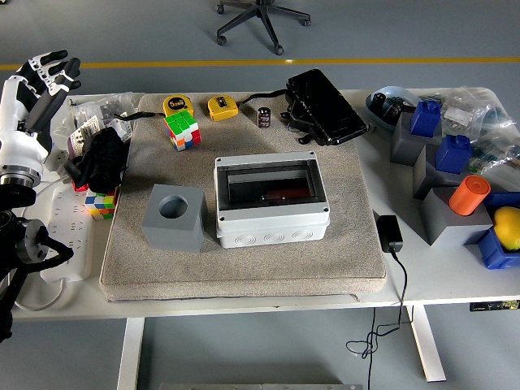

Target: Fetch the battery,place it into the box,close the lid of the box

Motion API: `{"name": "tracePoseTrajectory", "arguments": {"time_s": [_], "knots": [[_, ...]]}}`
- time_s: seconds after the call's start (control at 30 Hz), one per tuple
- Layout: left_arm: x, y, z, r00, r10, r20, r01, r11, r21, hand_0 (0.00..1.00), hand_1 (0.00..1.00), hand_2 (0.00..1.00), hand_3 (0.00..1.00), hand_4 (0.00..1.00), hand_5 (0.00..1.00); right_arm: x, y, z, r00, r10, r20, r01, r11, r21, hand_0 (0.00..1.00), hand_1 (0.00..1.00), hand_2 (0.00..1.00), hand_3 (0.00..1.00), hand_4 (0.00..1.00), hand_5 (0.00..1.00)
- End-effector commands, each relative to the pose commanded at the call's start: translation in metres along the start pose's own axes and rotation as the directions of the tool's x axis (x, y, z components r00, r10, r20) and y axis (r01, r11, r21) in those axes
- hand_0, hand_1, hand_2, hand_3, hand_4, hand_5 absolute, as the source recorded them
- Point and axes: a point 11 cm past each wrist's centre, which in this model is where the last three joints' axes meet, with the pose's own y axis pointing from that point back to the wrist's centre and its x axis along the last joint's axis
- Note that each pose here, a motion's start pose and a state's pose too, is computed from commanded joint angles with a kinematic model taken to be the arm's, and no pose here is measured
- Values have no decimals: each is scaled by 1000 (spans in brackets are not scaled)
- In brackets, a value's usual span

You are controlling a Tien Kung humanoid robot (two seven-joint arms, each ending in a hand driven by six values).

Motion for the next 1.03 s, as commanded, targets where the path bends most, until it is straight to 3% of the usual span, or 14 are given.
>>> {"name": "tracePoseTrajectory", "arguments": {"time_s": [1.03], "knots": [[-11,1,2,998,-60,9,60,998,1,614,641,607,618,948,418,-9,0,-9,1000,-12,16,12,1000,16,610,642,619,581,917,479]]}}
